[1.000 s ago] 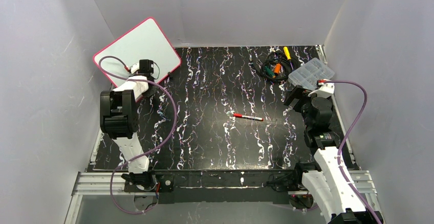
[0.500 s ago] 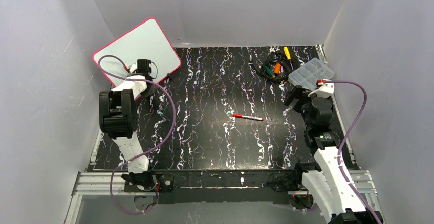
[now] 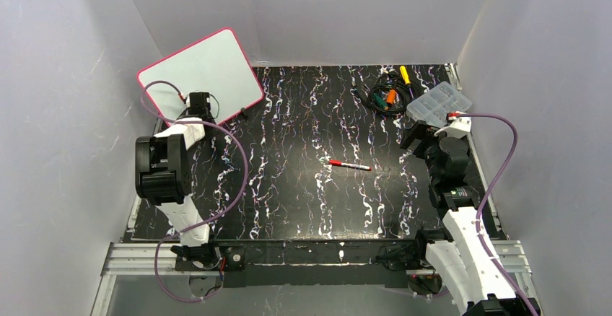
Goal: Write a sentence on the whiteboard
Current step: Move the whiteboard stand to the center of the board.
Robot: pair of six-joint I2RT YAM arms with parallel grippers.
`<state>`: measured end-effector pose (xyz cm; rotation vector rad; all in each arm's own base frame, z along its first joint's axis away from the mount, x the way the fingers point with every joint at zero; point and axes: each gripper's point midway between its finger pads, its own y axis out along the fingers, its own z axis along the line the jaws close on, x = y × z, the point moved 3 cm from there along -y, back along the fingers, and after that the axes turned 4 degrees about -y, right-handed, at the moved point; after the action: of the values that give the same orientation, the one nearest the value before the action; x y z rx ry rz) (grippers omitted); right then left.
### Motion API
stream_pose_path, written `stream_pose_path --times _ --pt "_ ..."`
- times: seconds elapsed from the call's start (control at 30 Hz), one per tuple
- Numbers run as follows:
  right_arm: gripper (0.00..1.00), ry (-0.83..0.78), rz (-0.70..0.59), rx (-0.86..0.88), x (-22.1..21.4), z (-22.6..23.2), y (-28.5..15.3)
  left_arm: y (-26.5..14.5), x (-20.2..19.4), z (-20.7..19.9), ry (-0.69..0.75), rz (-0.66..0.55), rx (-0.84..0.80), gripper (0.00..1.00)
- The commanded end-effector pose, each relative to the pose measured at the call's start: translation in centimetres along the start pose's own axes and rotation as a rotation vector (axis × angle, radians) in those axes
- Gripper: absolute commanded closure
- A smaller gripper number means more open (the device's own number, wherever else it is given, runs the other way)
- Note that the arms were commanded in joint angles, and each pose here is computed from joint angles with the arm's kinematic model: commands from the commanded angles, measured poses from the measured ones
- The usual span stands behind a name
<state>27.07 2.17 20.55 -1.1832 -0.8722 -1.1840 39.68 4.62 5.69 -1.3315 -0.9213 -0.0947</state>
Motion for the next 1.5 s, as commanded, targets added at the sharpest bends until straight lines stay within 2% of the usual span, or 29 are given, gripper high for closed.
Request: stream_pose_path --times 0.0,0.23,0.5,0.77,1.0,1.47 --pt "0.01 0.000 -0.071 0.016 1.9 0.4 -0.1 -1.9 -0.7 -1.5 0.115 0.018 -0.145 1.00" --pt "0.01 -0.001 -0.068 0.015 1.8 0.4 -0.2 -2.9 -1.8 -2.2 0.196 0.028 -0.261 1.00" --pt "0.01 0.000 -0.070 0.015 1.8 0.3 -0.3 -3.9 -2.9 -2.7 0.218 0.049 -0.324 1.00" --pt "0.01 0.000 -0.072 0.017 1.9 0.4 -0.4 -5.0 -4.2 -2.2 0.228 0.063 -0.309 1.00" --pt "0.01 0.001 -0.073 0.017 1.8 0.3 -0.5 -7.7 -5.5 -4.1 0.297 0.049 -0.366 1.00" --pt "0.01 0.003 -0.074 0.015 1.7 0.3 -0.6 -8.6 -8.2 -3.7 0.307 0.131 -0.281 1.00"
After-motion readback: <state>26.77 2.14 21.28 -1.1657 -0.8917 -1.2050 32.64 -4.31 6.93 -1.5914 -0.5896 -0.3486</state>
